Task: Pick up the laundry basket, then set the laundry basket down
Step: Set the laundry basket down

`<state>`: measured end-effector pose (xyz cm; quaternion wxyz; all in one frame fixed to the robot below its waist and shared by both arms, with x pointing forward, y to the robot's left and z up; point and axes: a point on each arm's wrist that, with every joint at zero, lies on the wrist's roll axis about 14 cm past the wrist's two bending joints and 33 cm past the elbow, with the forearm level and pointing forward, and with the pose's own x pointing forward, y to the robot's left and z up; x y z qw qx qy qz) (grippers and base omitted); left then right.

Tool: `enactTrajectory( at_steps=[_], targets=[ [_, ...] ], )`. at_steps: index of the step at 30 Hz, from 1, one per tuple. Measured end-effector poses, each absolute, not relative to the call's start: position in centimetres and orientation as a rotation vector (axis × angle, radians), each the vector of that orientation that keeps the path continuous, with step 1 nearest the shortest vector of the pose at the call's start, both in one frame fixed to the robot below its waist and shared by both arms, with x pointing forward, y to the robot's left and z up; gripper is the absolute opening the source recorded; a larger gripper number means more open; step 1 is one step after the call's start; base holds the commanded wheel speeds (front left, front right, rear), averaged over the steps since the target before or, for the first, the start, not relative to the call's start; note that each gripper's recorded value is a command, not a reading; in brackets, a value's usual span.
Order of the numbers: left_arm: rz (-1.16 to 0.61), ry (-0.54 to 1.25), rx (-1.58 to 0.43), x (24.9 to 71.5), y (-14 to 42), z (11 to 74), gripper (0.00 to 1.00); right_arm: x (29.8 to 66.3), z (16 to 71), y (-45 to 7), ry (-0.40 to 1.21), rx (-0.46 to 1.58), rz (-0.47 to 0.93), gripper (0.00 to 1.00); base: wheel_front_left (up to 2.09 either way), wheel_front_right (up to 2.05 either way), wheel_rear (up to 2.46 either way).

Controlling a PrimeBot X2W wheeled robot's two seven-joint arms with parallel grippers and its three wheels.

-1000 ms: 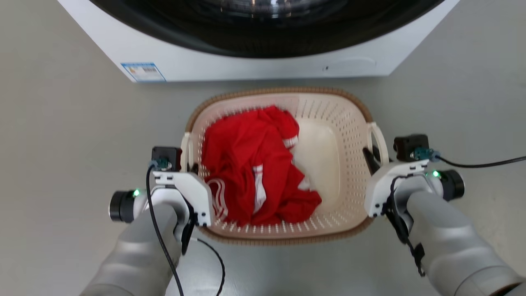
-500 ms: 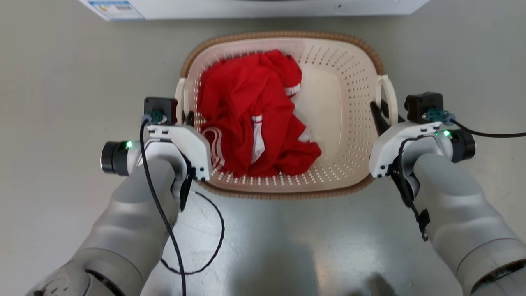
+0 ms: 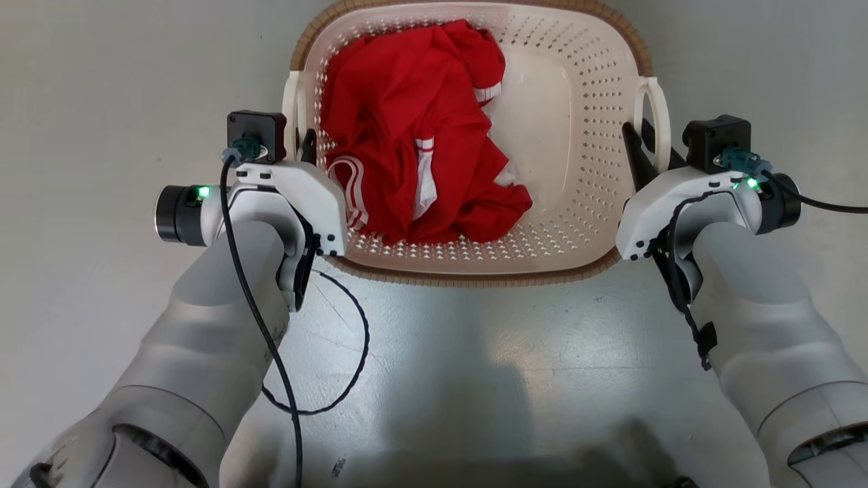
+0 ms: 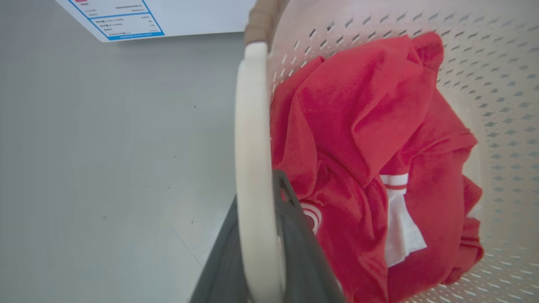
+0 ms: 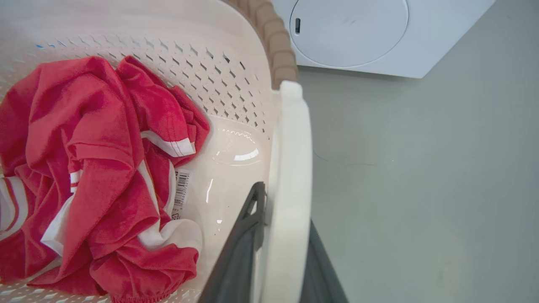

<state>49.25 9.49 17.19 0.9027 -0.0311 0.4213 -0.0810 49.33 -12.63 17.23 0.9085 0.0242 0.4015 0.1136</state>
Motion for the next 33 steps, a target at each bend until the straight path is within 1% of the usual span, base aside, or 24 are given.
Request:
enactTrajectory(
  at_steps=[10, 33],
  targets=[
    [-0.163, 0.847, -0.066, 50.6, 9.5, 16.1, 0.0, 50.6, 16.0, -13.1, 0.808, 0.037, 0.223, 0.0, 0.0, 0.0, 0.0],
    [-0.156, 0.859, -0.058, 50.7, 9.7, 14.3, 0.0, 50.5, 14.2, -13.5, 0.827, 0.036, 0.207, 0.0, 0.0, 0.0, 0.0]
  ],
)
